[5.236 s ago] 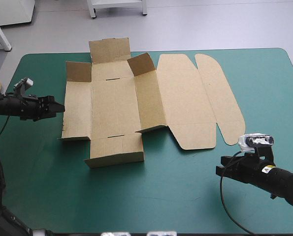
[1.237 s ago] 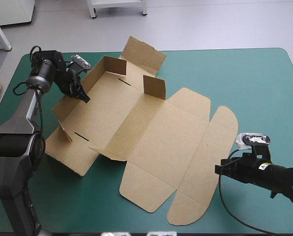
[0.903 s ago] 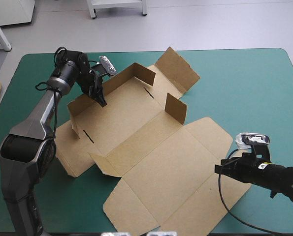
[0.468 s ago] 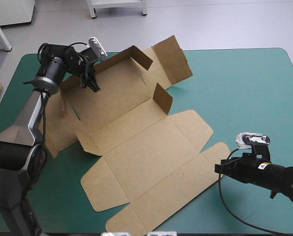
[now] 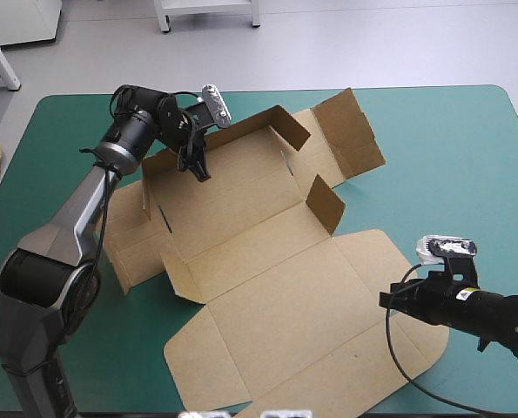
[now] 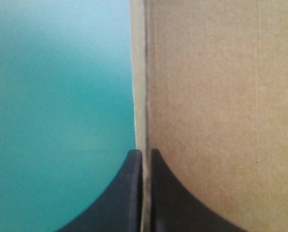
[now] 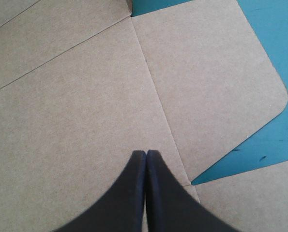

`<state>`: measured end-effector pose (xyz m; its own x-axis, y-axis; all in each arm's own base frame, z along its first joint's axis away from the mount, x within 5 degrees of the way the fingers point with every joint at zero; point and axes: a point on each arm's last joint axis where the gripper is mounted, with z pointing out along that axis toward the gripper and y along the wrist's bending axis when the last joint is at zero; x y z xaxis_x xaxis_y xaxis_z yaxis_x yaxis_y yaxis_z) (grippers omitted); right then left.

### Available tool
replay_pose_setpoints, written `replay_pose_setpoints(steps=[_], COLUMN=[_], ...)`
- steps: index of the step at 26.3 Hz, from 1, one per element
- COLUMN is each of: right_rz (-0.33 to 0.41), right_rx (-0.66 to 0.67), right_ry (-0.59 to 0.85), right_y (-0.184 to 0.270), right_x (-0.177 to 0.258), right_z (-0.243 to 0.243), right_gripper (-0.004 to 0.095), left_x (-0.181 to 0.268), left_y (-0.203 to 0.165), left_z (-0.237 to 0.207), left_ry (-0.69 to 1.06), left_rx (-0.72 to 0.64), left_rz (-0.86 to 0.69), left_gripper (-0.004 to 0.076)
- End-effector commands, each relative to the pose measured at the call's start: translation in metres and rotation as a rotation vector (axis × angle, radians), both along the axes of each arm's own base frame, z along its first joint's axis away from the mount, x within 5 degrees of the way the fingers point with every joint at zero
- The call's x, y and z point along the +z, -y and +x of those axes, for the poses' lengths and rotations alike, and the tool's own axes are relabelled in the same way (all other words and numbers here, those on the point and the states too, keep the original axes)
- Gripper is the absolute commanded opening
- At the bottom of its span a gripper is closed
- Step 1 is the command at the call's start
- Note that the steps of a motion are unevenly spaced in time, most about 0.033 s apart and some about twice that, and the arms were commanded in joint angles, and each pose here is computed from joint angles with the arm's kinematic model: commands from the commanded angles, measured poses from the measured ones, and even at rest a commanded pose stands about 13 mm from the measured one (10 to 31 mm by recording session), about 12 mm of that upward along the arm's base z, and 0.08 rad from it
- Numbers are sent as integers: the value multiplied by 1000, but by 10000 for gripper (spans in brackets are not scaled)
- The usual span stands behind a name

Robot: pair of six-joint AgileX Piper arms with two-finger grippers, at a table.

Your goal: Fold the box

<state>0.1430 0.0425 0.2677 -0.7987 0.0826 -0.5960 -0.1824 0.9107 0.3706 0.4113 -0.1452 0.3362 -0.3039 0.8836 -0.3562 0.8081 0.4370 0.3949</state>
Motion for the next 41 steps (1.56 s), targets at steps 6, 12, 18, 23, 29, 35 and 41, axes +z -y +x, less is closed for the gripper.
replay_pose_setpoints(steps=[6,12,18,23,29,35,41], right_rz=[10,3,1,0,9,13,36], right_rx=[-9,-1,1,3,9,13,6], right_ry=[67,77,76,75,65,67,72], right_y=[0,0,0,0,-1,-1,-2], right_x=[13,13,13,13,13,14,15], right_z=[5,5,5,5,4,2,2], right_gripper=[-13,-13,-13,-13,-13,-13,-13], left_x=[59,54,49,47,59,51,33], left_y=[-28,-9,1,5,4,20,34], left_z=[-13,-18,-33,-61,-77,-93,-126], left_ry=[278,272,267,361,548,482,459], left_rx=[52,-28,-52,-108,-138,-167,-259], left_rz=[14,-12,-21,32,63,54,48], left_gripper=[-9,-9,-9,-9,-9,-9,-9])
